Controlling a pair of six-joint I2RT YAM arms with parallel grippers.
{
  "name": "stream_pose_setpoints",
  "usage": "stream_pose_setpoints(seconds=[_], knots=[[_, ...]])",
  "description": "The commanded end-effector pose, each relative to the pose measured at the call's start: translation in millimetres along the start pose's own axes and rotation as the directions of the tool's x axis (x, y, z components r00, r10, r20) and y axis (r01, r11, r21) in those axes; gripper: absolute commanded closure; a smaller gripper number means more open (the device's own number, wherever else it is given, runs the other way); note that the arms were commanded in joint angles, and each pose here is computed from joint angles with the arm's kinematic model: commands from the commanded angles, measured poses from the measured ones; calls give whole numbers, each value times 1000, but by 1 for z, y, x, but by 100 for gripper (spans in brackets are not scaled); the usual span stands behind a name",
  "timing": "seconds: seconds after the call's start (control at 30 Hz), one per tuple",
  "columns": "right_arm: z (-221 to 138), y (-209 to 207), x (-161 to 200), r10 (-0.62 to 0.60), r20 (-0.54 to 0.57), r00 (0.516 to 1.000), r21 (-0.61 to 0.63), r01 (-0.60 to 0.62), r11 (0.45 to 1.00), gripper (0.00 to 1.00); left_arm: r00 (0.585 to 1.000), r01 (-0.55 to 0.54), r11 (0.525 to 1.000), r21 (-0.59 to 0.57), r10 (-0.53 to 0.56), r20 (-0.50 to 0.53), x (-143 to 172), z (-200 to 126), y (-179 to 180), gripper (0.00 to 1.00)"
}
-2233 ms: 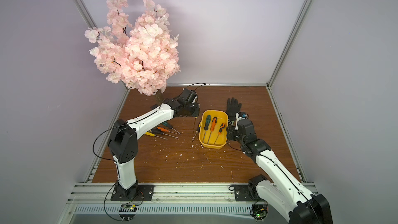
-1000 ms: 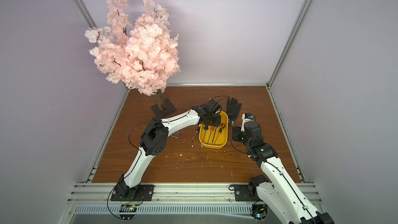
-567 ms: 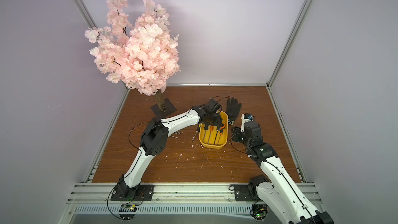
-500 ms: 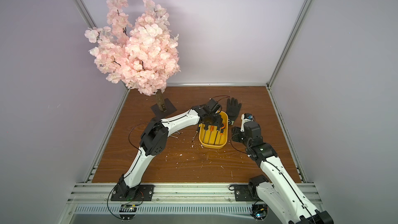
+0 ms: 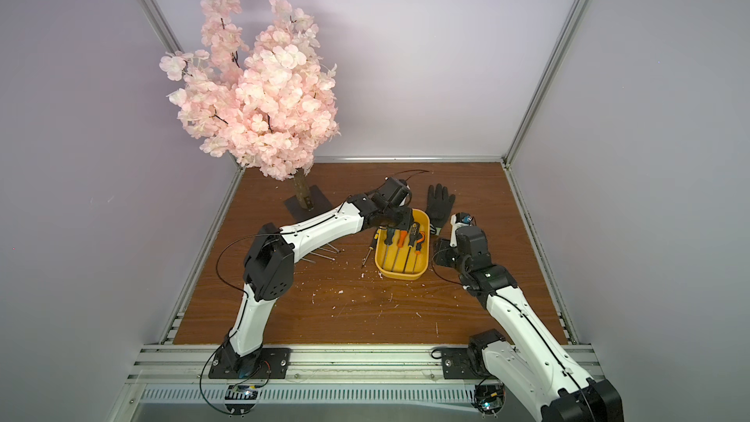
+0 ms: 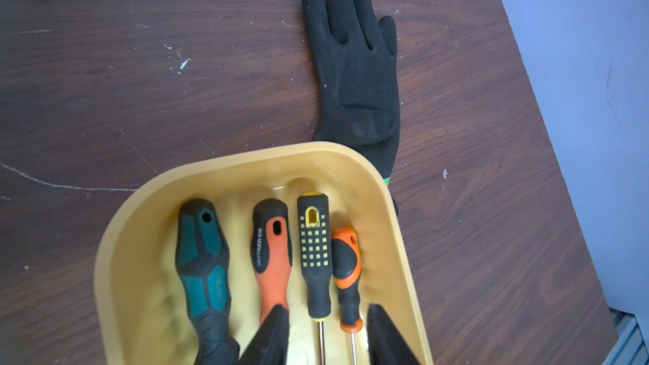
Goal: Put the screwdriver on the desktop into the storage box
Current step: Place the screwdriver in the storage box, then pick up the screwdriver from the center of the board.
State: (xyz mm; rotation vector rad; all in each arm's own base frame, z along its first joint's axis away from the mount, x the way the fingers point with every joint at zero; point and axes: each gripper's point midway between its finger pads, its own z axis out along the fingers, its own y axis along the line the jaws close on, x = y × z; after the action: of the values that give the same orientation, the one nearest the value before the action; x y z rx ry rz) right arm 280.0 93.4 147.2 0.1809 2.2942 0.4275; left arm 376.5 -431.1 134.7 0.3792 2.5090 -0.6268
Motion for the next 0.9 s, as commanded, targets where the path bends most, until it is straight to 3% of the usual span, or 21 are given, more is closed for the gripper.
stream_pose_setpoints(seconds=[0.0,0.43,0.67,0.87], knots=[[-6,17,-25,-13,65,998,-58,17,998,54,999,-27,999,-39,28,17,2,-13,5,59],[11,32,-28,-1,30,1000,-116,4,993,55,992,73,994,-87,-63,113,-4,-70,65,59],[18,43,-31,8,16,1000,-143,-5,990,55,989,113,978,-173,-95,111,18,-84,108,59],[22,52,-31,-2,6,1000,-150,3,989,55,993,88,982,-170,-73,93,29,-77,121,58]])
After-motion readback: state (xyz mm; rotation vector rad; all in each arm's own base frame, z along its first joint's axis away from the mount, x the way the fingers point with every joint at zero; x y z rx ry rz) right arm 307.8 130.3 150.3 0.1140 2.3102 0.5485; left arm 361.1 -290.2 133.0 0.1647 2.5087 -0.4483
